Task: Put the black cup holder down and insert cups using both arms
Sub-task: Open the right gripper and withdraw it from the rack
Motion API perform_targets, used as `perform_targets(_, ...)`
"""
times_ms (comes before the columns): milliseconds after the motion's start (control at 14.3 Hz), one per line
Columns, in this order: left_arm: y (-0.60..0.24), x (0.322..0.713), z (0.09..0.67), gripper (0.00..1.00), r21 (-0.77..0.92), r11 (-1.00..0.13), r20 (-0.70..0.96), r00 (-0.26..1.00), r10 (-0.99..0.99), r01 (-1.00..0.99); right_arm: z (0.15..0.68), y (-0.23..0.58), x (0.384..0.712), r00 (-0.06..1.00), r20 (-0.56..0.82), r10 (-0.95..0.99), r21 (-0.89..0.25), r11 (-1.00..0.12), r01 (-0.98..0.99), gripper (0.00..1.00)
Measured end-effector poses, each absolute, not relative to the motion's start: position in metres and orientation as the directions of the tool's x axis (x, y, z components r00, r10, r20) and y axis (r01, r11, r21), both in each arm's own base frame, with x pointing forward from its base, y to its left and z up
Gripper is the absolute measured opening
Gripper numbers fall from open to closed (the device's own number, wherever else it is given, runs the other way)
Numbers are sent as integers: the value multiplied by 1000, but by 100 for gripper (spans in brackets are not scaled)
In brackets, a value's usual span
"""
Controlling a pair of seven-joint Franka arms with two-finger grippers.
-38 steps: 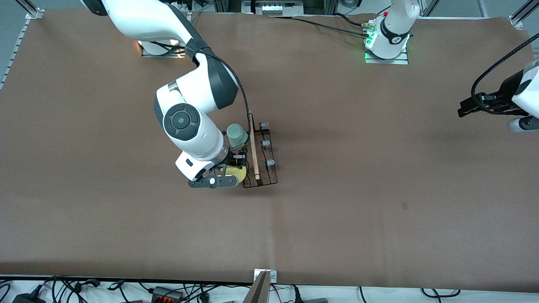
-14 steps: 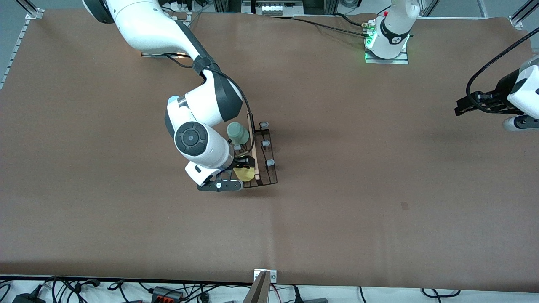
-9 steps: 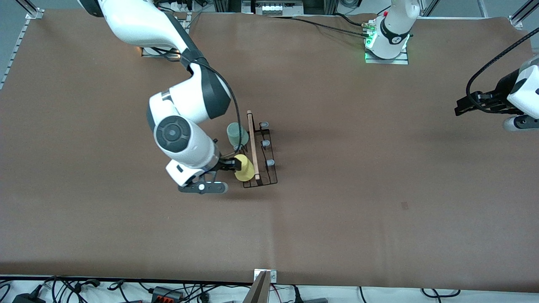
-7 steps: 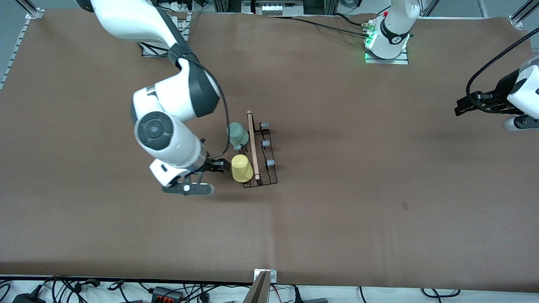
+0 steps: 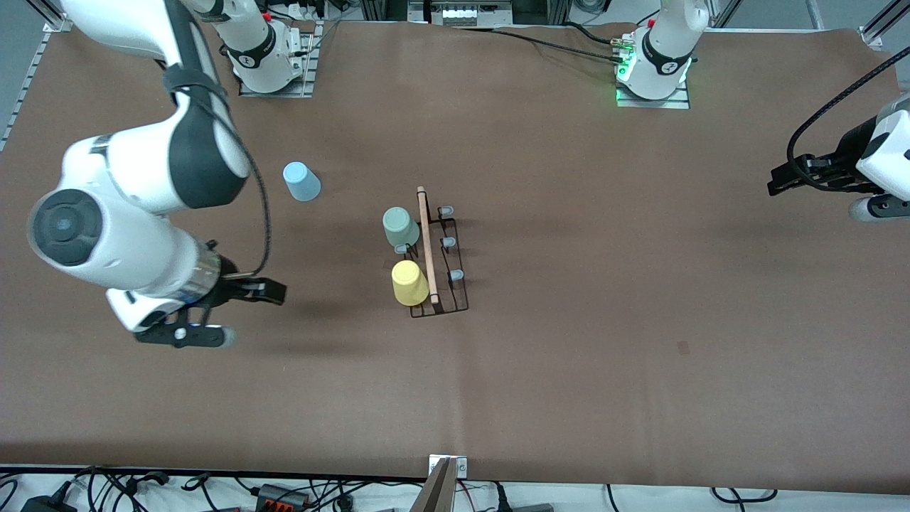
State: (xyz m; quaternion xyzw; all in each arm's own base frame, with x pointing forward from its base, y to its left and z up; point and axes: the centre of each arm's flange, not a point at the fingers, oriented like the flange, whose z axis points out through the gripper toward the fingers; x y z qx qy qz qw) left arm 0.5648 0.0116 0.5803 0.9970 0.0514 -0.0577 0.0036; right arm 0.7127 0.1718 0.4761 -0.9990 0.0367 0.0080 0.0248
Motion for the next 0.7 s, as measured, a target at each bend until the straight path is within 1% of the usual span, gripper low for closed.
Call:
perform_targets(210, 12, 565, 580, 100, 1, -995, -115, 988, 102, 103, 491, 120, 714, 992, -3, -129, -45, -991, -129, 100)
perform_targets(349, 12, 565, 580, 100, 1, -995, -115, 988, 102, 103, 501, 65, 708, 984, 13, -176, -53, -983, -175, 100)
perform_targets(559, 12, 565, 580, 100, 1, -995, -116, 988, 102, 103, 527, -18, 680, 983, 34, -179, -89, -980, -175, 100)
perform_targets(699, 12, 565, 580, 100, 1, -995, -116, 988, 102, 103, 550, -52, 660, 988, 56, -143, -107, -985, -136, 100)
